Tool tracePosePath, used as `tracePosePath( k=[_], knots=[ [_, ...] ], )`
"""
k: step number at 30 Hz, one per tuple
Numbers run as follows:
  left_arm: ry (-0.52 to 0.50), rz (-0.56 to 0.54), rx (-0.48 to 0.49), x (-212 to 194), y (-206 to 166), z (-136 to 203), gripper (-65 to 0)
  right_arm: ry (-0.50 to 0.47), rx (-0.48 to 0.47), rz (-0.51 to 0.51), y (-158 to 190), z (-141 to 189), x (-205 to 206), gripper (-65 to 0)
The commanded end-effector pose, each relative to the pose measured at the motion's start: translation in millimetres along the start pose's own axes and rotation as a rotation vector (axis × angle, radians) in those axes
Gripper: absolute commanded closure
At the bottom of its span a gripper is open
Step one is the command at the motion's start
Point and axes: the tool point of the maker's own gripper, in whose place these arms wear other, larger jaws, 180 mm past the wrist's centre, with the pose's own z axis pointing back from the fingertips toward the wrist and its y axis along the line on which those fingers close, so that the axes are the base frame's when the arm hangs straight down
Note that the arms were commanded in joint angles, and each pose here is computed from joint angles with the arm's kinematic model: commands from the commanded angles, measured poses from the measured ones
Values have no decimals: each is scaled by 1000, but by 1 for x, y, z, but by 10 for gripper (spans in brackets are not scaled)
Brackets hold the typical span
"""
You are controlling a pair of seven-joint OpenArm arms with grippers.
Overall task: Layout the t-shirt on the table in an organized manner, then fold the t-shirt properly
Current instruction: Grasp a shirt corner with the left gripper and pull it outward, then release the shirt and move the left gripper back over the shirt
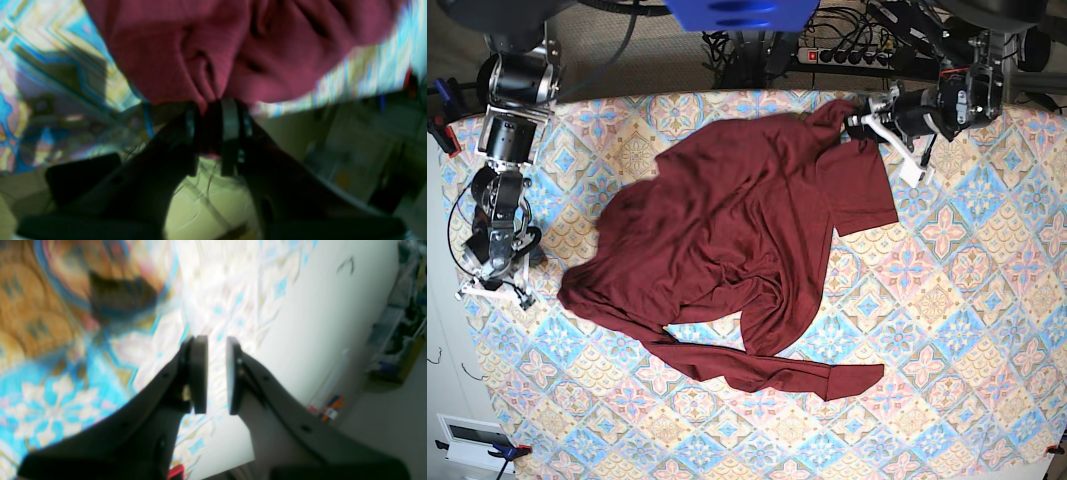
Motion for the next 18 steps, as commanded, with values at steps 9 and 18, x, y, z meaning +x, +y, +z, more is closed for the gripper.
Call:
tracePosePath(
  k=[9,18],
  knots=[
    [9,-72,5,10,5,16,-388,-37,-91,-7,-31,17,10,-104],
    [-221,-90,-27,95,-4,45,-578,-30,-52,4,-8,12,6,-103]
  ],
)
